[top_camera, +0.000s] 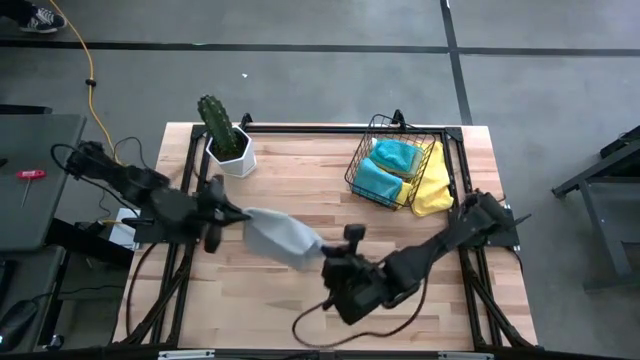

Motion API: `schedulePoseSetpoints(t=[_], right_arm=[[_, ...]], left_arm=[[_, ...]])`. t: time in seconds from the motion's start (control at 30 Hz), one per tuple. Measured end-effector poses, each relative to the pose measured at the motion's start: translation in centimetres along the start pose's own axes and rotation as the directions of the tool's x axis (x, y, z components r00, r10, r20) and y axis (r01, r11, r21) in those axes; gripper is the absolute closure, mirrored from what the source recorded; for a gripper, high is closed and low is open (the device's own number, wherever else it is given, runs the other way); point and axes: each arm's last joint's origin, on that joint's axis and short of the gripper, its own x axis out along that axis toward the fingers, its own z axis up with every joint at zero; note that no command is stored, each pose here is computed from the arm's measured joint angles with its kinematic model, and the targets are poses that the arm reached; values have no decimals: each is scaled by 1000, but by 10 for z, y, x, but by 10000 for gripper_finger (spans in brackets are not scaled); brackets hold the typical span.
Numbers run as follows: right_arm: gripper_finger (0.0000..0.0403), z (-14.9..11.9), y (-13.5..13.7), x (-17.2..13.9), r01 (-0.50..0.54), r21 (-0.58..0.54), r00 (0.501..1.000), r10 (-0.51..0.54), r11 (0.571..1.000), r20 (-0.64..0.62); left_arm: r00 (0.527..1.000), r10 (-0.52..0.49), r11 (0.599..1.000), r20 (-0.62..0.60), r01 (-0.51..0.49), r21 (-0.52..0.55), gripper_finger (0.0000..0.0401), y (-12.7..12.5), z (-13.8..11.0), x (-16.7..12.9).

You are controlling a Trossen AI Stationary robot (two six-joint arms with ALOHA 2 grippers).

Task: Fold microfiber towels
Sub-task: Fold the gray microfiber towel

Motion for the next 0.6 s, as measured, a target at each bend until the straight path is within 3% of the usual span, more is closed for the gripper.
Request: schedulePoseSetpoints(t=[0.23,0.6], right_arm=[[403,-9,-38,7,137,0,986,-136,991,-99],[403,-15,-92,48,232,-32,942,-232,972,-244]], left_arm=[[991,-6,1000,130,6,4,401,11,26,-37],[961,223,970,164,-235,57,401,32,21,-43]])
